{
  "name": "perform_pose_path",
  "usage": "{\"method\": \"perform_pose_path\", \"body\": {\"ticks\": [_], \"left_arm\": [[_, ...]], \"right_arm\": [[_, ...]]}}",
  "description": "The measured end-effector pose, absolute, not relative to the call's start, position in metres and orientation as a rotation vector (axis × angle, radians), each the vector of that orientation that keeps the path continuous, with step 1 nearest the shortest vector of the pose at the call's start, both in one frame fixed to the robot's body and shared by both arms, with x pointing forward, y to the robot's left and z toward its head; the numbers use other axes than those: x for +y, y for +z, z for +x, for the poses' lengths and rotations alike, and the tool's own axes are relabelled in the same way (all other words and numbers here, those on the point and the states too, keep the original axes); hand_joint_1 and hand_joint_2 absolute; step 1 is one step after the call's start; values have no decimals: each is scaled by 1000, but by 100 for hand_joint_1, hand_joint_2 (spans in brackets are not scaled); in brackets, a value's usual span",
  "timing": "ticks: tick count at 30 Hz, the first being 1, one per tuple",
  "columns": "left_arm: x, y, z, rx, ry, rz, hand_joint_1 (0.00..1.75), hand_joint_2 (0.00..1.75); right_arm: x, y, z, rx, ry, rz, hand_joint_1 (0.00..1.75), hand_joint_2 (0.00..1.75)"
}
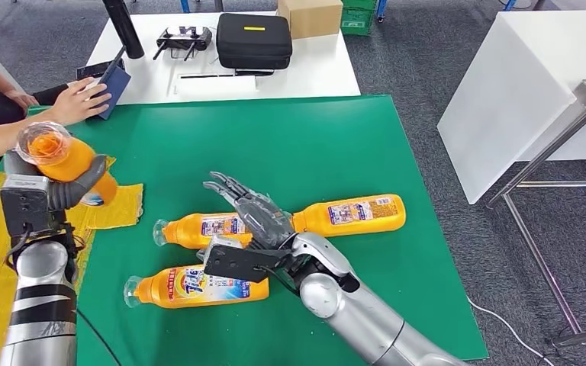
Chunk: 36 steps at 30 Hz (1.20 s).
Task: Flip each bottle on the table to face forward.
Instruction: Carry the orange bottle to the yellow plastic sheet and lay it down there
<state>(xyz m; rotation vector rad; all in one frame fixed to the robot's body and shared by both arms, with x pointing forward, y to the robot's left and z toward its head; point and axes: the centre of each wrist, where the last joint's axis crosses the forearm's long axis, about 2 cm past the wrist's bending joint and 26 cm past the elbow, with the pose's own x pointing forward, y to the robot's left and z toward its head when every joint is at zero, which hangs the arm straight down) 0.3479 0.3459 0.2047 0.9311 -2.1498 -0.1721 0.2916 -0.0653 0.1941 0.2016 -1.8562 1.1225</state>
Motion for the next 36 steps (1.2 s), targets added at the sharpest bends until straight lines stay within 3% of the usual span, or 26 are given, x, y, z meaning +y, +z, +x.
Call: {"method": "perform_pose_path", "body": {"ticks": [4,7,11,22,30,31,33,34,35,36], "left_arm": [[351,207,344,-2045,-367,1291,175,175],[346,199,345,-1831,-617,1521,175,175],[342,179,348,-1676,-800,1618,175,175],[335,116,350,-1439,-1131,1521,175,175],[329,99,360,-1364,-1247,1383,175,175],[329,99,361,-1360,-1251,1379,143,175],[329,99,364,-1348,-1263,1368,56,175],[329,99,366,-1335,-1272,1360,12,131],[329,99,368,-1317,-1284,1349,0,87],[330,99,370,-1295,-1297,1337,0,44]], "right_arm": [[-66,192,288,-1844,1133,233,0,0],[-66,190,284,-1820,1155,272,0,0],[-68,186,280,-1795,1178,293,0,175],[-72,178,278,-1651,1367,261,0,175],[-71,170,282,-1480,1621,211,0,175],[-71,169,282,-1471,1634,206,0,175],[-71,167,284,-1452,1657,194,0,175],[-71,166,284,-1440,1668,187,0,175],[-71,164,285,-1424,1681,179,0,175],[-70,162,285,-1406,1694,173,0,175]]}}
